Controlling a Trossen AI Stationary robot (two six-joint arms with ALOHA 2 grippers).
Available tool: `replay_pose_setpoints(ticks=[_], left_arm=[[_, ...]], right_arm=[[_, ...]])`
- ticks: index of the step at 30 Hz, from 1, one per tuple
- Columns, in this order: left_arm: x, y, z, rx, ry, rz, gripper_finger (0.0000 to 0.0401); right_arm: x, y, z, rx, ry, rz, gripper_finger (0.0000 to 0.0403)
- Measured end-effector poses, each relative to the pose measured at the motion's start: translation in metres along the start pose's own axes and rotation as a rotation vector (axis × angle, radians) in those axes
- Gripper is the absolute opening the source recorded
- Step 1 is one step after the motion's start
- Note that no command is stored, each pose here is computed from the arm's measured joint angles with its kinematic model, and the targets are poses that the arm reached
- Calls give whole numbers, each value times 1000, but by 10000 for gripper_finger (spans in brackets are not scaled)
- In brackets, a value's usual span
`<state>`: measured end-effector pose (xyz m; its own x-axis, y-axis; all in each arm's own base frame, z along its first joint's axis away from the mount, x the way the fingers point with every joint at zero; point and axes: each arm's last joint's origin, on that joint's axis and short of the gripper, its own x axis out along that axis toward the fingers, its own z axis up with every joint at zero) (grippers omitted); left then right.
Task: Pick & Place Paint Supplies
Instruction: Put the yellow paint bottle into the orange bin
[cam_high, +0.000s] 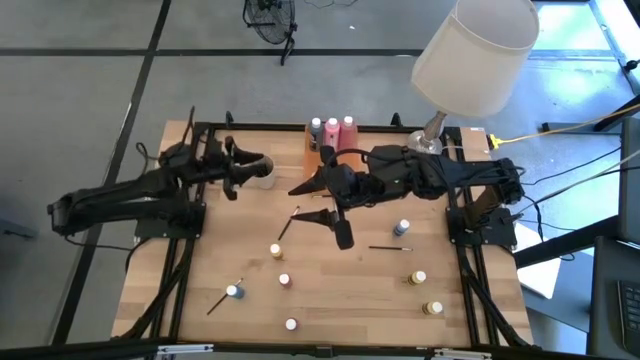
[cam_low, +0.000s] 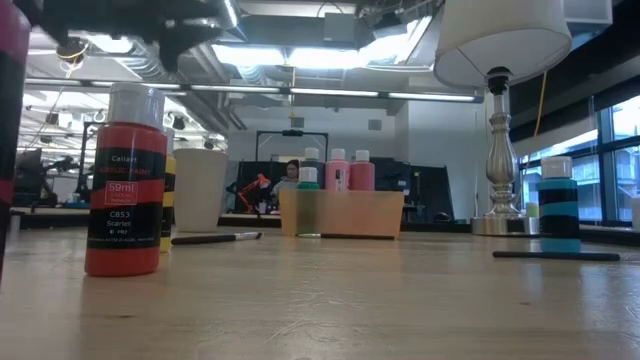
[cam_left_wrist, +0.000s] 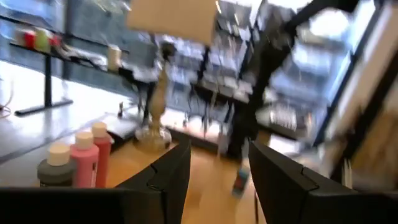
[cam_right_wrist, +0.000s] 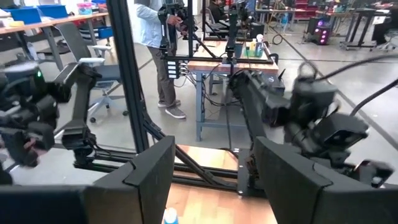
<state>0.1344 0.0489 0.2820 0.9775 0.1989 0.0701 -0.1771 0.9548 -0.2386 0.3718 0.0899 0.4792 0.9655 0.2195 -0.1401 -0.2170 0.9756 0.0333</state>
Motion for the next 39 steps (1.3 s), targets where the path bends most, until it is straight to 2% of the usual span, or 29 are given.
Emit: replay_pose_setpoints(ticks=[6,10,15,19,22,27,32,39], left_arm=[[-12,-21,37,160,293,-43,159],[-25,-27,40,152,445,-64,159],[-36,-31,20,-6,647,-145,159],[-39,-30,-1,-44,773,-156,159],[-39,-30,-17,-81,835,-165,158],[-43,-31,-51,-127,963,-186,157],[-43,-39,-79,-185,965,-246,152],[-33,-56,-97,-171,779,-278,137]], right_arm=[[0,13,0,-3,-4,34,224],[-1,24,1,-6,-21,63,224],[-2,39,3,-9,-46,102,224],[-3,45,2,-11,-44,114,224],[-3,44,2,-10,-46,54,224],[-3,43,2,-10,-38,54,224],[-3,46,-1,-6,-9,90,224],[-3,50,-6,61,49,194,224]])
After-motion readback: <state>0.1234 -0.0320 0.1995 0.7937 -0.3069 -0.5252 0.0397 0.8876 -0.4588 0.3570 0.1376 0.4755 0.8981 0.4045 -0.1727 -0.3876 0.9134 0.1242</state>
